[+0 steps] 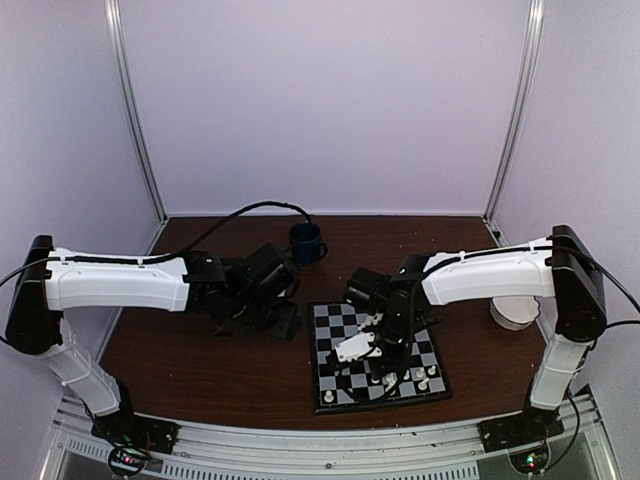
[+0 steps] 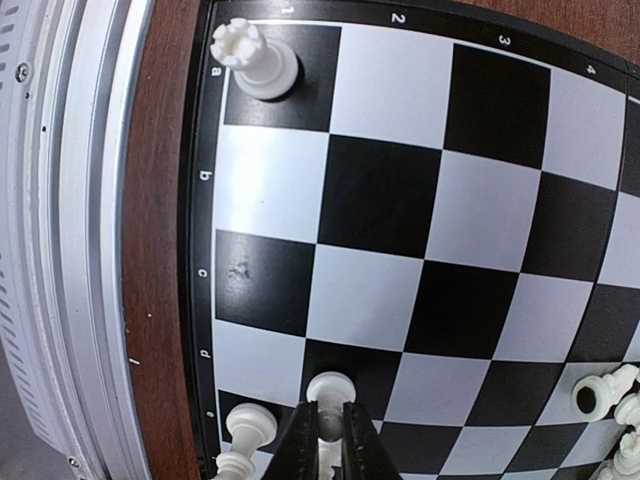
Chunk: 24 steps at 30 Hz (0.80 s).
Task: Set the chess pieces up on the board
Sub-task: Place the pawn at d2.
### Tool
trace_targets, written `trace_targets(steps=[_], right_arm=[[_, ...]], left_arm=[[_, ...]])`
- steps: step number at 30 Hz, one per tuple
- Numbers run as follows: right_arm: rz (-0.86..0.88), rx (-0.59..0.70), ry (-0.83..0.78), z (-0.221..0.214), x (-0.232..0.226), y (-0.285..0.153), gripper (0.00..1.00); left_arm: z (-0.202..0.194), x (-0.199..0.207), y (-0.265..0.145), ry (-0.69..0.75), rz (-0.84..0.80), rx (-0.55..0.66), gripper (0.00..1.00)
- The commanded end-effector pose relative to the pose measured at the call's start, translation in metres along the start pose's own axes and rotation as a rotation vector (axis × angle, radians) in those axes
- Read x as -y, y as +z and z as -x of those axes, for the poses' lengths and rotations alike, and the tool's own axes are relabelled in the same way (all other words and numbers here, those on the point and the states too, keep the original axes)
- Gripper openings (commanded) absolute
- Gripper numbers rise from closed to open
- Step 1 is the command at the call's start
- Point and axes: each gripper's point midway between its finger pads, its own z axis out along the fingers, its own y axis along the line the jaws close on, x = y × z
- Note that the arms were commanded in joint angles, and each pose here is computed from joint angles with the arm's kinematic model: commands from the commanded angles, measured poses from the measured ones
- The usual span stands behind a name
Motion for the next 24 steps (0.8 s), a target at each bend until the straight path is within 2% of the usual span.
trace_targets(steps=[1,9,16,24], right_arm=[[-0.012,0.005,-0.003,0.004,0.001,0.003,0.08],[-0.027,0.022,-0.002,0.006,0.000,-0.004,0.18],[-0.041,0.053,-0.017,0.009,-0.004,-0.027,0.21],[-0.118,0.140,0.031,0.005,0.016,-0.069,0.23]], left_arm=[[0.001,0.000,0.004,-0.013,-0.004,0.001,0.59],[0.000,0.001,0.005,-0.011,-0.006,-0.006,0.59],[0.001,0.002,0.004,-0.009,-0.011,-0.005,0.59],[0.002,0.003,0.004,-0.009,-0.013,-0.005,0.59]])
